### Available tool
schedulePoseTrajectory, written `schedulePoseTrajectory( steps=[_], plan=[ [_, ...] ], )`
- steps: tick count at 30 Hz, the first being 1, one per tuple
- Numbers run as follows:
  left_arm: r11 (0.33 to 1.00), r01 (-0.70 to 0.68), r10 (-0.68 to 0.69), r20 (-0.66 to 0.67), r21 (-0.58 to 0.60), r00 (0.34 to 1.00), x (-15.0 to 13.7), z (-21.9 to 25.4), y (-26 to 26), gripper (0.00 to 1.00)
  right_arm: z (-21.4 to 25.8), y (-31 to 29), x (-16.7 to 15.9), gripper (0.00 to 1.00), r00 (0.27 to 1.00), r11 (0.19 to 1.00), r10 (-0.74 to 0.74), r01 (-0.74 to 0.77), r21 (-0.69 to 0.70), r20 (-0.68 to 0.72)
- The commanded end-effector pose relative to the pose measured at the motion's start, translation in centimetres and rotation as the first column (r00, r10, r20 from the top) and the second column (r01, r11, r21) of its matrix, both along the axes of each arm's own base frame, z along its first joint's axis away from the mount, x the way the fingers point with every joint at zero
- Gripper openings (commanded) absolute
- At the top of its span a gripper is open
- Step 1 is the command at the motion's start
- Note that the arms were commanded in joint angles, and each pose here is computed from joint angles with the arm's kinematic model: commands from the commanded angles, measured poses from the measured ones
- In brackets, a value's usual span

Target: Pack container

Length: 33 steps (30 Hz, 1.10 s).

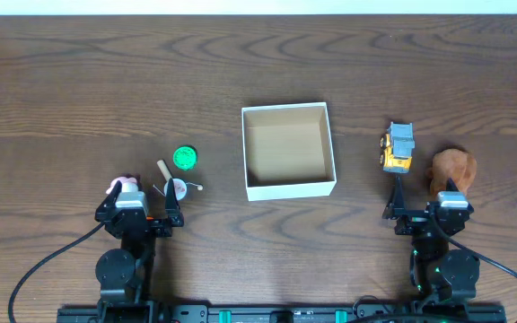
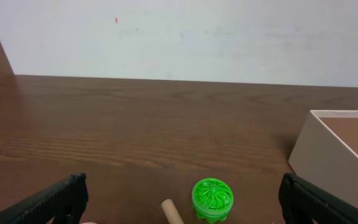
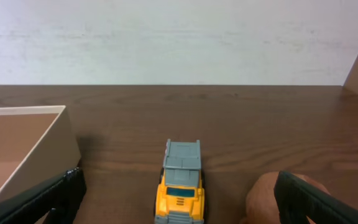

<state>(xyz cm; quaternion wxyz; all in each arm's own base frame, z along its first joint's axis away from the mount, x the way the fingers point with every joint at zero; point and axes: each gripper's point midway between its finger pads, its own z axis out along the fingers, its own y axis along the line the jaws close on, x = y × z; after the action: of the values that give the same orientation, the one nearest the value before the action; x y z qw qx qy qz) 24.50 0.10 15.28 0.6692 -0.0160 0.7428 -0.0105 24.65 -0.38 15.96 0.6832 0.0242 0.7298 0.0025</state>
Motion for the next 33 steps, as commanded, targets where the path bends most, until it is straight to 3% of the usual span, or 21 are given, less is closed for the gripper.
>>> schedulePoseTrajectory(
  steps=[1, 7, 12, 22, 27, 33],
  plan=[
    [1.0, -0.008, 0.008, -0.047, -0.003, 0.999, -0.1, -1.5, 0.2, 0.98, 0.1, 0.3, 0.0, 0.99, 1.0, 1.0, 0.025, -0.025, -0.008, 0.006],
    [1.0, -0.008, 0.008, -0.05, -0.011, 0.999, -0.1, -1.6, 0.2, 0.98, -0.3, 0.8, 0.0, 0.99, 0.999, 0.998, 0.054, -0.054, 0.02, -0.006],
    [0.996, -0.023, 0.016, -0.079, -0.088, 0.997, 0.0, -2.2, 0.2, 0.98, -0.9, 0.9, 0.1, 0.99, 0.998, 0.997, 0.057, -0.055, 0.057, -0.034],
    [0.99, -0.02, -0.001, -0.144, -0.142, 0.99, 0.5, -0.3, -0.2, 0.98, -0.2, 1.6, 0.0, 0.99, 0.974, 0.991, 0.095, -0.073, 0.111, -0.205],
    [0.988, -0.026, -0.012, -0.25, -0.15, 0.968, 0.9, 0.9, -0.4, 0.98, 1.0, 2.0, 0.3, 0.99, 0.942, 0.99, 0.115, -0.081, 0.117, -0.316],
    [0.988, -0.057, -0.017, -0.468, -0.144, 0.883, 1.0, 1.7, -0.5, 0.98, 2.1, 2.6, 1.8, 0.99, 0.861, 0.987, 0.154, -0.117, 0.106, -0.485]
  ],
)
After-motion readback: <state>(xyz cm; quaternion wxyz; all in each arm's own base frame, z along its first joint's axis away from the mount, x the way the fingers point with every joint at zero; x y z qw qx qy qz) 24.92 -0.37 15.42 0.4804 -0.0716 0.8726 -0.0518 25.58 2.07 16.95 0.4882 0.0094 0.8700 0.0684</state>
